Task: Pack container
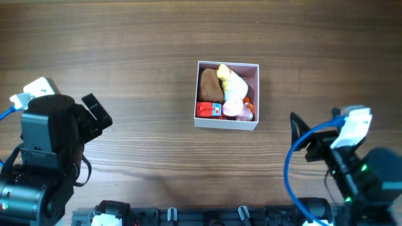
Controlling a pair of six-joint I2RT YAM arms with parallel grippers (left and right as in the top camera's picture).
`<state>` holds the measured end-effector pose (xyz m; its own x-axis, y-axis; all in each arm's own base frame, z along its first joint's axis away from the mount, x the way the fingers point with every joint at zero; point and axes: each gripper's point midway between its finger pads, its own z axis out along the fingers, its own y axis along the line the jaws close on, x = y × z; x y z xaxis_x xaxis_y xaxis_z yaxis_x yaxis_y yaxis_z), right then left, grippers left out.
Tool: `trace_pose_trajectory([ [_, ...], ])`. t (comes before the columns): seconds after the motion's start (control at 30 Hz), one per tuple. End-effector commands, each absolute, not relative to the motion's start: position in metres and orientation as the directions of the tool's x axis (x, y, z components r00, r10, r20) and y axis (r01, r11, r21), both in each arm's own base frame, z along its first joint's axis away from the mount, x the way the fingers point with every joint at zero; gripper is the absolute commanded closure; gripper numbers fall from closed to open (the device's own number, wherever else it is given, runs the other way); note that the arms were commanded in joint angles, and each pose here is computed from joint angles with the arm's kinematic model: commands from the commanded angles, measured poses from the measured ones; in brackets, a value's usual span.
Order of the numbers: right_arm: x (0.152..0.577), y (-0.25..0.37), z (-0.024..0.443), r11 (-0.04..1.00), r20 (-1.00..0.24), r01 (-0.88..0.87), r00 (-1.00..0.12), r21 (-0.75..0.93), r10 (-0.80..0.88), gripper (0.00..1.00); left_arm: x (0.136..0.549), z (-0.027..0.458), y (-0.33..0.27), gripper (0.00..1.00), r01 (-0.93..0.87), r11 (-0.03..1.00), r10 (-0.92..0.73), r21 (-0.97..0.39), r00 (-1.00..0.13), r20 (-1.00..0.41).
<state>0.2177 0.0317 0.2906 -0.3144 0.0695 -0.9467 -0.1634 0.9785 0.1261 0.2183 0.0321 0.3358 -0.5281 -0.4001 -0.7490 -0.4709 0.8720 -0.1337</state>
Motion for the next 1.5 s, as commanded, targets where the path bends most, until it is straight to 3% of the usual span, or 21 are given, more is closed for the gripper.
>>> trace_pose_trajectory([
  [0.0, 0.209, 0.029, 0.253, 0.985, -0.964, -0.167, -0.268, 0.051, 0.004, 0.00, 0.217, 0.338, 0.036, 0.00, -0.494, 0.857, -0.420, -0.146, -0.505, -0.754],
  [0.2, 0.206, 0.016, 0.180, 0.995, -0.962, -0.094, -0.273, 0.028, 0.001, 0.00, 0.217, 0.338, 0.036, 0.00, -0.494, 0.857, -0.420, -0.146, -0.505, -0.754],
  [0.5, 0.217, 0.016, 0.121, 0.994, -0.930, -0.089, -0.366, 0.059, 0.022, 0.00, 0.217, 0.338, 0.036, 0.00, -0.494, 0.857, -0.420, -0.146, -0.505, -0.754],
  [1.2, 0.217, 0.016, 0.121, 0.994, -0.930, -0.089, -0.366, 0.058, 0.022, 0.00, 0.202, 0.331, 0.037, 0.00, -0.488, 0.860, -0.419, -0.148, -0.512, -0.750],
  [1.33, 0.217, 0.016, 0.121, 0.994, -0.930, -0.089, -0.366, 0.058, 0.022, 0.00, 0.216, 0.328, 0.000, 0.00, -0.179, 0.964, -0.259, -0.196, -0.467, -0.846],
  [1.47, 0.217, 0.016, 0.121, 0.994, -0.930, -0.089, -0.366, 0.058, 0.022, 0.00, 0.216, 0.278, 0.008, 0.00, -0.180, 0.950, -0.305, -0.254, -0.368, -0.878],
])
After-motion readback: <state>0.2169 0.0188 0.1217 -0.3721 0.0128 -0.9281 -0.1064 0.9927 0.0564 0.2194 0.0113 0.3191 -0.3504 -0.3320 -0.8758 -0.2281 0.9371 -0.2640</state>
